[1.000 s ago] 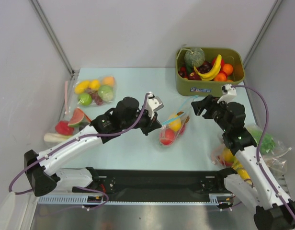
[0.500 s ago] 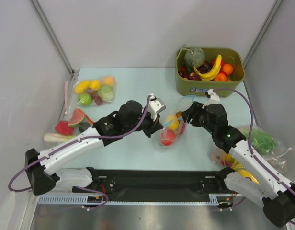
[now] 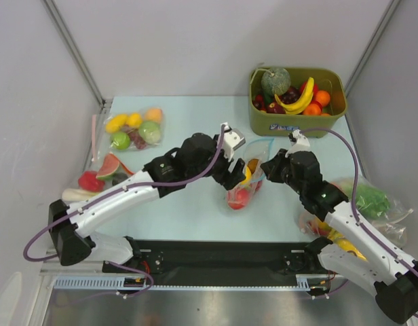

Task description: Open the zip-top bag and remove the fake food

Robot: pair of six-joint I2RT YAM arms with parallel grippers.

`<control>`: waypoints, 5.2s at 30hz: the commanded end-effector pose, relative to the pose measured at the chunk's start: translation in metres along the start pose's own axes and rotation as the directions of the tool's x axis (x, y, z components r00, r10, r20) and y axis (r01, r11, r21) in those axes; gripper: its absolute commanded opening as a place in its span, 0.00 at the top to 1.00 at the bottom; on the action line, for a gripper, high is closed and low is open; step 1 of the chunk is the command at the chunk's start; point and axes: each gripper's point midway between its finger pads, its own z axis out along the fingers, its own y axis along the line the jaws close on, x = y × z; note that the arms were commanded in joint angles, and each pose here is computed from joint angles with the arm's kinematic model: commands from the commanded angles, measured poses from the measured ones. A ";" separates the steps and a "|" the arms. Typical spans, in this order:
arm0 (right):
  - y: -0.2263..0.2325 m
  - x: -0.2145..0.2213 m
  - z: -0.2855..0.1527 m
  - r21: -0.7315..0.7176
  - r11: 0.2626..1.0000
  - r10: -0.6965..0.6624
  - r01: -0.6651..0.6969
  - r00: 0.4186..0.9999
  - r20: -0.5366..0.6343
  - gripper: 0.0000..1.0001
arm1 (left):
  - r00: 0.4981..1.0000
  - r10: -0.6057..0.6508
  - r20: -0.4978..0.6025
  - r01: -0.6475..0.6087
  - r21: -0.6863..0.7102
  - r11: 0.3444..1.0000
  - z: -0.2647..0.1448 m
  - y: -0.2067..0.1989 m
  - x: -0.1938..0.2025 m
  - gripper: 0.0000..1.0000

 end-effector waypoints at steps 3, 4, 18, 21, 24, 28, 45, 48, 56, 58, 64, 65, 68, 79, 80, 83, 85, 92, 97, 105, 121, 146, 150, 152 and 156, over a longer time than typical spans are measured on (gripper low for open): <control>0.006 0.000 -0.007 -0.039 0.999 -0.016 0.016 1.000 0.017 1.00 | 0.999 -0.018 0.044 0.023 -0.108 0.994 0.015 0.015 -0.041 0.17; 0.006 0.001 -0.007 -0.040 0.999 -0.019 0.020 1.000 0.015 1.00 | 1.000 -0.020 0.022 0.023 -0.119 0.993 0.024 0.018 -0.037 0.17; 0.008 0.001 -0.015 -0.062 0.996 -0.056 0.058 0.998 0.020 1.00 | 0.987 0.010 -0.159 -0.048 -0.237 0.970 0.047 0.044 0.005 1.00; 0.015 -0.003 -0.009 -0.073 0.995 -0.069 0.070 0.997 0.016 1.00 | 0.988 0.036 -0.151 -0.079 -0.291 0.953 0.031 0.054 -0.004 1.00; 0.026 -0.010 0.001 -0.100 0.991 -0.086 0.087 0.996 0.012 1.00 | 0.990 0.066 -0.121 -0.105 -0.355 0.929 0.003 0.064 -0.023 1.00; 0.043 -0.023 0.011 -0.134 0.985 -0.106 0.107 0.994 0.017 1.00 | 0.990 0.094 -0.104 -0.130 -0.425 0.896 -0.029 0.077 -0.040 1.00; -0.007 -0.015 0.014 0.092 0.983 -0.156 0.157 0.988 -0.020 1.00 | 0.978 0.060 -0.201 -0.135 -0.383 0.914 -0.033 0.074 0.016 1.00; -0.021 -0.011 0.010 0.147 0.977 -0.153 0.155 0.988 -0.025 1.00 | 0.979 0.060 -0.195 -0.131 -0.377 0.917 -0.033 0.074 0.023 1.00; 0.030 -0.036 -0.011 -0.039 0.957 -0.287 0.289 0.957 0.052 0.57 | 0.982 0.060 -0.181 -0.116 -0.317 0.941 -0.022 0.065 0.036 1.00; 0.053 -0.051 -0.025 -0.101 0.939 -0.318 0.329 0.942 0.108 0.47 | 0.982 0.060 -0.180 -0.113 -0.306 0.945 -0.021 0.064 0.037 1.00; 0.121 -0.054 -0.053 -0.319 0.815 -0.437 0.484 0.875 0.211 0.34 | 0.987 0.024 -0.157 -0.069 -0.292 0.954 -0.019 0.063 0.040 1.00; 0.132 -0.052 -0.054 -0.364 0.786 -0.447 0.499 0.866 0.222 0.34 | 0.988 0.019 -0.151 -0.063 -0.290 0.955 -0.019 0.063 0.039 1.00; 0.146 -0.039 -0.051 -0.442 0.734 -0.468 0.516 0.856 0.221 0.34 | 0.990 0.011 -0.140 -0.052 -0.296 0.954 -0.020 0.066 0.038 1.00; 0.140 0.011 0.008 -0.479 0.685 -0.560 0.548 0.818 0.135 0.37 | 0.993 -0.029 -0.111 -0.005 -0.298 0.955 -0.025 0.077 0.039 1.00; 0.142 0.012 0.011 -0.480 0.679 -0.565 0.556 0.813 0.142 0.36 | 0.994 -0.030 -0.109 -0.003 -0.291 0.957 -0.025 0.076 0.039 1.00; 0.139 0.021 0.024 -0.479 0.676 -0.583 0.560 0.804 0.118 0.36 | 0.993 -0.032 -0.111 -0.001 -0.281 0.960 -0.025 0.075 0.040 1.00; 0.134 0.029 0.032 -0.477 0.663 -0.609 0.577 0.786 0.106 0.35 | 0.994 -0.034 -0.108 0.003 -0.274 0.962 -0.025 0.074 0.039 1.00; 0.114 0.056 0.057 -0.453 0.665 -0.639 0.594 0.766 0.066 0.30 | 0.992 -0.051 -0.116 0.017 -0.276 0.961 -0.023 0.076 0.045 0.99; 0.107 0.069 0.062 -0.475 0.653 -0.646 0.590 0.761 0.059 0.26 | 0.990 -0.070 -0.120 0.036 -0.265 0.964 -0.021 0.077 0.048 1.00; 0.090 0.101 0.075 -0.497 0.646 -0.673 0.580 0.739 -0.012 0.25 | 0.989 -0.084 -0.126 0.051 -0.247 0.968 -0.017 0.077 0.050 1.00; 0.067 0.133 0.083 -0.499 0.650 -0.710 0.573 0.692 -0.131 0.26 | 0.987 -0.092 -0.132 0.058 -0.244 0.968 -0.017 0.080 0.053 1.00; 0.082 0.099 0.053 -0.463 0.665 -0.663 0.585 0.748 -0.007 0.68 | 0.983 -0.101 -0.152 0.062 -0.242 0.968 -0.012 0.081 0.058 1.00; 0.103 0.062 0.023 -0.464 0.670 -0.617 0.579 0.782 0.085 0.70 | 0.983 -0.100 -0.155 0.060 -0.245 0.968 -0.012 0.082 0.059 1.00; 0.109 0.054 0.016 -0.465 0.671 -0.609 0.577 0.787 0.098 0.71 | 0.982 -0.100 -0.158 0.058 -0.247 0.967 -0.012 0.082 0.060 1.00; 0.105 0.056 0.003 -0.467 0.677 -0.619 0.569 0.783 0.057 0.73 | 0.982 -0.101 -0.161 0.057 -0.257 0.965 -0.013 0.084 0.061 1.00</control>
